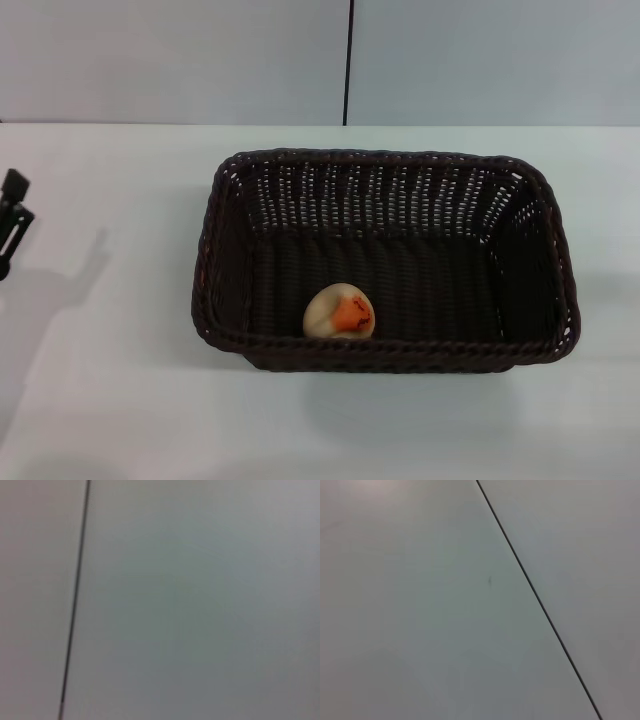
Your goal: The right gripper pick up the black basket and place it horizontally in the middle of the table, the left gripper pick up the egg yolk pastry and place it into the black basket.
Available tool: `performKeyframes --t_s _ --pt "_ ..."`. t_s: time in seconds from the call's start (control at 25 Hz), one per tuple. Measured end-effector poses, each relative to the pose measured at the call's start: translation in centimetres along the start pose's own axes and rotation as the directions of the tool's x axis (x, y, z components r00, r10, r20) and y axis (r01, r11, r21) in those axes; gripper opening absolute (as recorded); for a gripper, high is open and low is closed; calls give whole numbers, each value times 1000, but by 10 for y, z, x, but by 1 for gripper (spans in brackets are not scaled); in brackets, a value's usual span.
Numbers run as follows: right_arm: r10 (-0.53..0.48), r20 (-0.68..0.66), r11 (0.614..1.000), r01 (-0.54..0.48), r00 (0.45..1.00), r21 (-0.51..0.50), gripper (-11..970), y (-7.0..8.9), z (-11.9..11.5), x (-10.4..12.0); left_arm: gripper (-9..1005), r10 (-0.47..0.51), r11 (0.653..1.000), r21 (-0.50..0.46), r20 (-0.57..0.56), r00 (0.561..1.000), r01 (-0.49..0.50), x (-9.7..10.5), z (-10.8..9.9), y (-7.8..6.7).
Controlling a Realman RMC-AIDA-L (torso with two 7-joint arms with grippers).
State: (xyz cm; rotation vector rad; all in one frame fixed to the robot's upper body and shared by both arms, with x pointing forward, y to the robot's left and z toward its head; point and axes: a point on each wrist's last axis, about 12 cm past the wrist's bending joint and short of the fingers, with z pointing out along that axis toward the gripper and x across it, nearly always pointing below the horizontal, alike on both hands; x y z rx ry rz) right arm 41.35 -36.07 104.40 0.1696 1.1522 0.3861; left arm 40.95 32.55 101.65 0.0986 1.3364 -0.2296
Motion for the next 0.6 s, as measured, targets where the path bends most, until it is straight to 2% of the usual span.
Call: performKeyframes --t_s 0.6 --pt "-26 -16 999 25 1000 -46 748 12 19 13 846 1 999 -32 -16 1000 -2 0 -13 3"
